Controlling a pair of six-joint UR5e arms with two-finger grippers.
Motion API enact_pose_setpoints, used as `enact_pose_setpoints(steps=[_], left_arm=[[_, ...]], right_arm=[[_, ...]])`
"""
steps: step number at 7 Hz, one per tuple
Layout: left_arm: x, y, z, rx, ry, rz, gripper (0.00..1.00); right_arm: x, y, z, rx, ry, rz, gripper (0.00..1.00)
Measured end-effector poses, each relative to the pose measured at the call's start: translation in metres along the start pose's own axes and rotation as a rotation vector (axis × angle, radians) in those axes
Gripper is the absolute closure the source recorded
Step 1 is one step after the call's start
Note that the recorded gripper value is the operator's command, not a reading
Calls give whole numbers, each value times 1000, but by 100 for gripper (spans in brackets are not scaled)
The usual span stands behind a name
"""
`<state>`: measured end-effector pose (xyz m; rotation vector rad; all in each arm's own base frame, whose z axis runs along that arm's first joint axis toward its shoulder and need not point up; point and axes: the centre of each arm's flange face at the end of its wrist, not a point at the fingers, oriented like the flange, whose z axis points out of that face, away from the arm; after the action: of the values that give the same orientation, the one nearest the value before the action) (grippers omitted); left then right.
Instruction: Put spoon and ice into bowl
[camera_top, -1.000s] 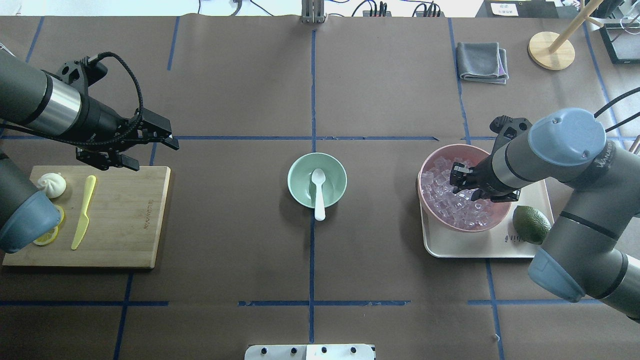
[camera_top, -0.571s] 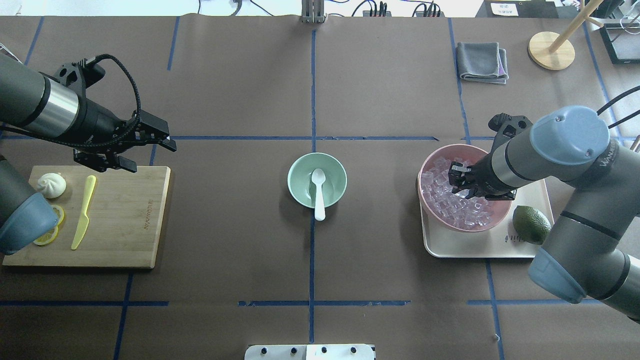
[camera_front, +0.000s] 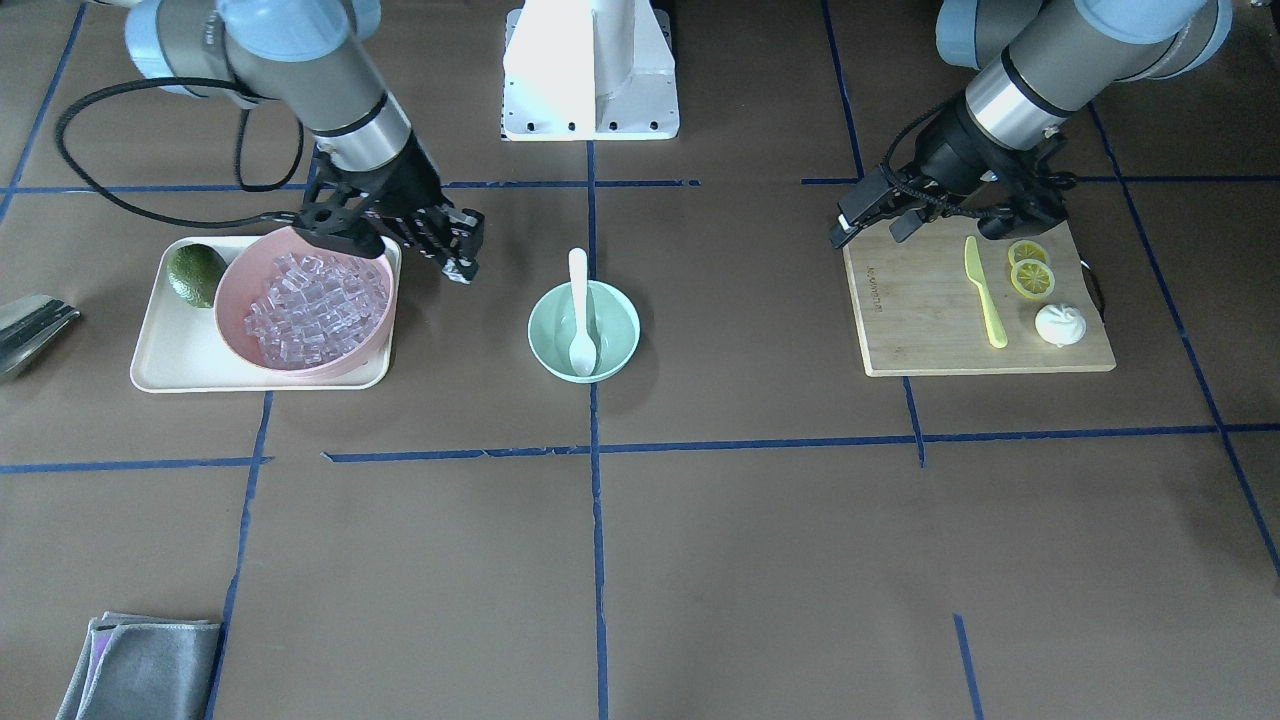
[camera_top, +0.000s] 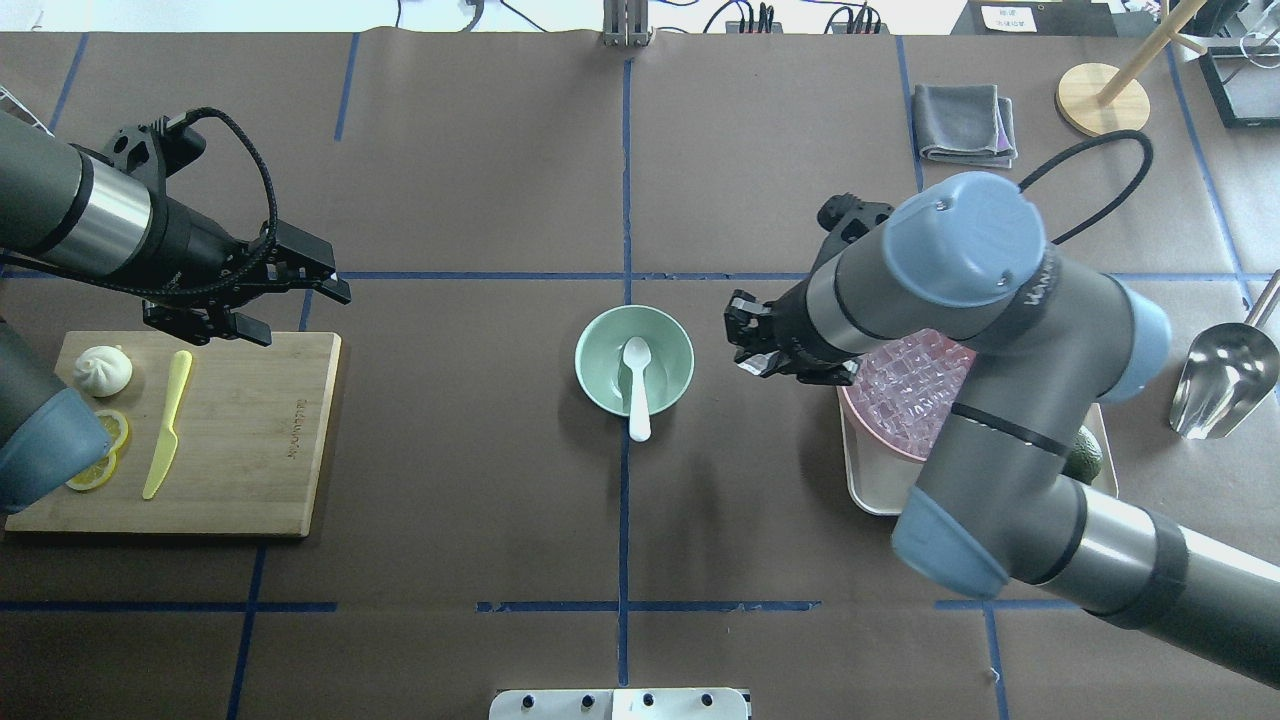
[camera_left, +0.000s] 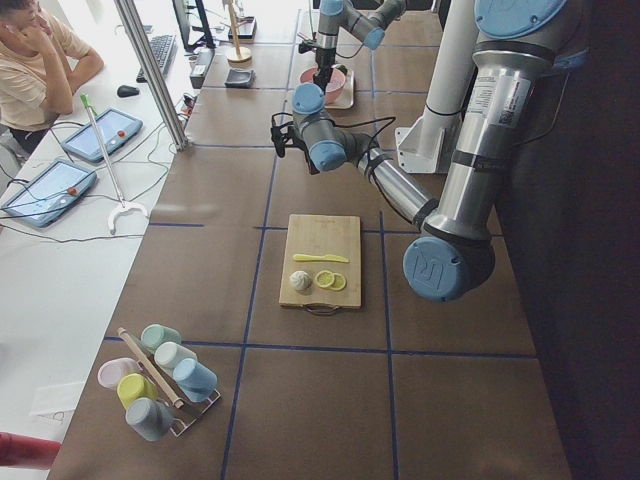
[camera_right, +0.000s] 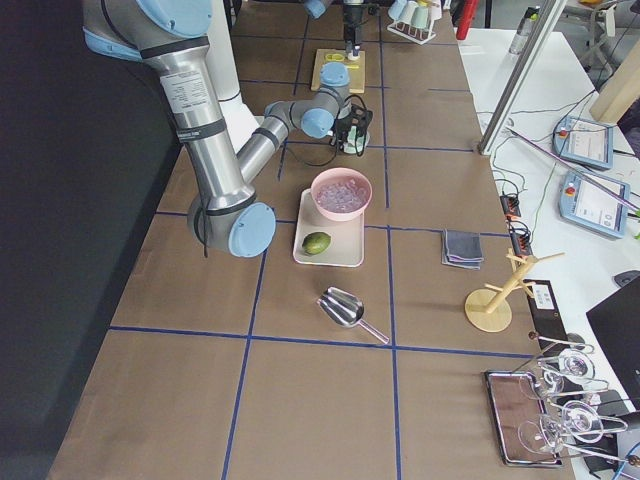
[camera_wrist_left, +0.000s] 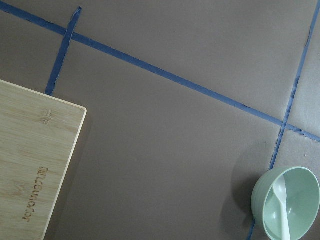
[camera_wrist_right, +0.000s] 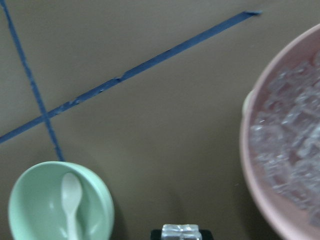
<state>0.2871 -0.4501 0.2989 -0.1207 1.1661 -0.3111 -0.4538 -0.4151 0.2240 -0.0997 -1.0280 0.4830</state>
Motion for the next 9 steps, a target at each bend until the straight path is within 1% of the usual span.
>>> enact_pose_setpoints(steps=[1, 2, 3, 4, 5, 6, 8, 9], left_arm=[[-1, 0, 0, 1, -1, -1, 1], [-1, 0, 0, 1, -2, -2, 1], [-2, 0, 1, 1, -3, -3, 1], [-2, 0, 1, 0, -4, -3, 1], [-2, 0, 1, 0, -5, -4, 1], [-2, 0, 2, 0, -5, -4, 1], [-8, -1, 0, -1, -10, 4, 1], [-31, -2, -5, 2, -30, 43, 1]], right_arm=[[-31, 18, 18, 18, -15, 43, 99], [-58, 31, 36, 31, -22, 76, 95], [-72, 37, 48, 37, -17, 90, 50], [-76, 38, 55, 40, -8, 95, 19], [-76, 38, 58, 42, -2, 96, 10], [-76, 37, 60, 43, 1, 97, 7], [-72, 30, 56, 42, 5, 86, 8], [-55, 10, 41, 32, 7, 81, 7]])
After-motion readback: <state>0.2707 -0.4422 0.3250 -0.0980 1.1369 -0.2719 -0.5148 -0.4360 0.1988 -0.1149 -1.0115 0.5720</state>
